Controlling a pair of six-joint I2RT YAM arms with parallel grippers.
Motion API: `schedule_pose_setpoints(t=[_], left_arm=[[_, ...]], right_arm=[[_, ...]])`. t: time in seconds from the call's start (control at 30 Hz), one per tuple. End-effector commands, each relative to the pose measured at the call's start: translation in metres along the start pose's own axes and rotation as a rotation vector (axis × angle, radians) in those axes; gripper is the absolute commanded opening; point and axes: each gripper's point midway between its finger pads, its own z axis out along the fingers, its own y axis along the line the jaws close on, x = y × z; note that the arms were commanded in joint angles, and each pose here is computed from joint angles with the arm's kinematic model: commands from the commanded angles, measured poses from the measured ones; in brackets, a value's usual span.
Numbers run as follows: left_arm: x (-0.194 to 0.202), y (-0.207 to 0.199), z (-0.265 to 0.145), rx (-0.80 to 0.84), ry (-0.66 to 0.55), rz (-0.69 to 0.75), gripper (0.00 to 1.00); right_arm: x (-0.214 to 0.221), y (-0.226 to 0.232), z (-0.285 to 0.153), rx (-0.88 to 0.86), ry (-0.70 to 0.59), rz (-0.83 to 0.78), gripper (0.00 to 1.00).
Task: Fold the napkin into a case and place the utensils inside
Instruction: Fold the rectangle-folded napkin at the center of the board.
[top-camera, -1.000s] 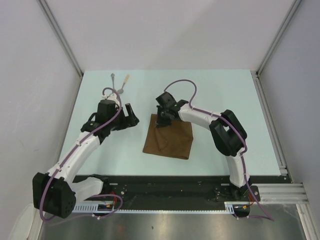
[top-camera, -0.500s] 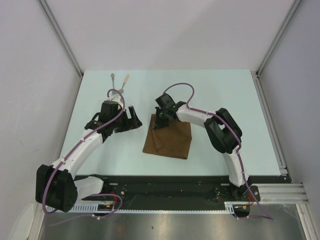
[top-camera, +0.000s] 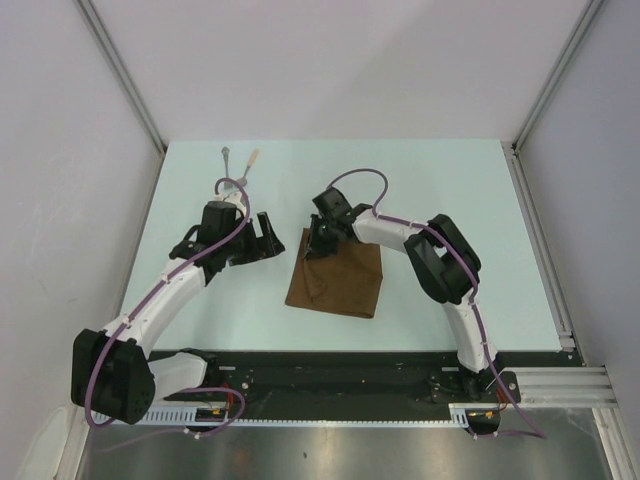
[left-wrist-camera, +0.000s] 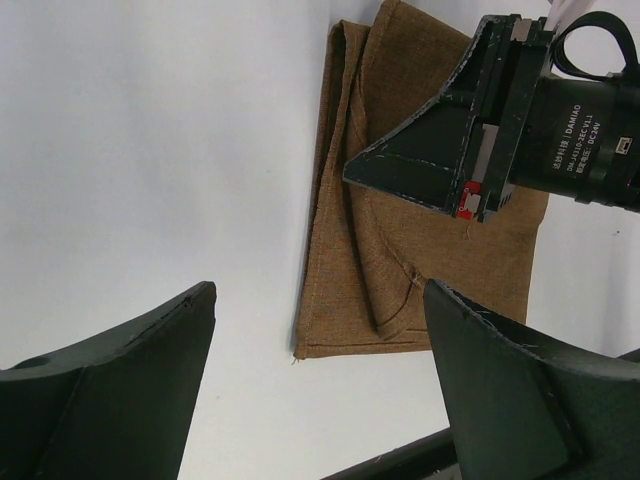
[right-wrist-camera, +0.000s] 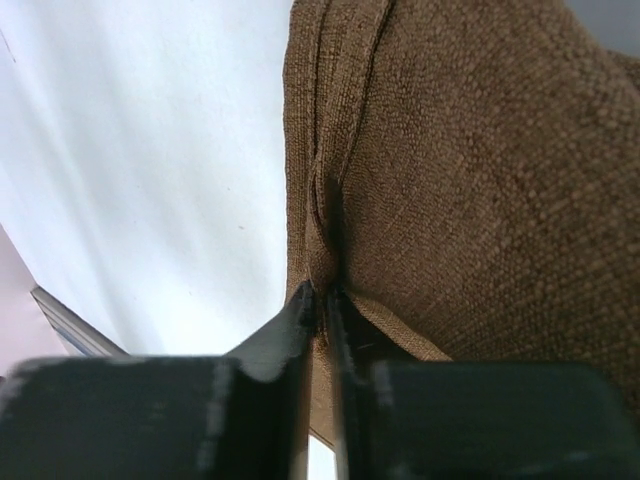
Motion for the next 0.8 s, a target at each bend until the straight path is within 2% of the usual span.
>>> schedule_pose_setpoints(t=[0.0,0.17,0.27,0.37,0.4,0.47,0.53,0.57,0.6,0.63,0.67,0.7,0.73,0.77], left_arm=[[-0.014,-0.009,-0.003,0.037,-0.040,0.012,0.89],[-0.017,-0.013,-0.003,0.048,-0.041,0.021,0.89],[-0.019,-0.021,-0.002,0.089,-0.034,0.028,0.88],[-0.020,-0.034,0.001,0.132,-0.016,0.043,0.83],[-0.016,-0.041,0.006,0.154,0.014,0.053,0.78],[-0.014,-0.049,0.011,0.174,0.035,0.055,0.75],[-0.005,-0.062,0.021,0.221,0.090,0.056,0.68],[-0.003,-0.067,0.024,0.233,0.104,0.058,0.64],[0.004,-0.077,0.033,0.259,0.148,0.069,0.56],[0.008,-0.083,0.037,0.271,0.172,0.070,0.53],[0.011,-0.090,0.041,0.293,0.188,0.073,0.52],[0.014,-0.100,0.045,0.315,0.208,0.082,0.46],[0.024,-0.102,0.055,0.321,0.256,0.070,0.44],[0.028,-0.110,0.059,0.338,0.272,0.076,0.41]], right_arm=[[-0.010,0.020,-0.009,-0.072,-0.023,-0.027,0.21],[-0.013,0.032,-0.034,-0.098,-0.031,-0.063,0.45],[-0.013,0.038,-0.057,-0.113,-0.041,-0.080,0.51],[-0.011,0.041,-0.086,-0.130,-0.070,-0.120,0.62],[-0.010,0.038,-0.095,-0.134,-0.075,-0.121,0.64],[-0.011,0.040,-0.119,-0.165,-0.106,-0.133,0.65],[0.005,0.015,-0.122,-0.152,-0.080,-0.117,0.65],[0.006,0.015,-0.136,-0.179,-0.108,-0.131,0.64],[0.021,-0.006,-0.131,-0.156,-0.079,-0.118,0.63],[0.031,-0.012,-0.132,-0.168,-0.058,-0.119,0.60],[0.033,-0.013,-0.132,-0.192,-0.072,-0.112,0.53],[0.038,-0.012,-0.138,-0.218,-0.084,-0.110,0.49],[0.057,-0.032,-0.131,-0.203,-0.043,-0.086,0.46],[0.057,-0.031,-0.131,-0.230,-0.060,-0.084,0.39]])
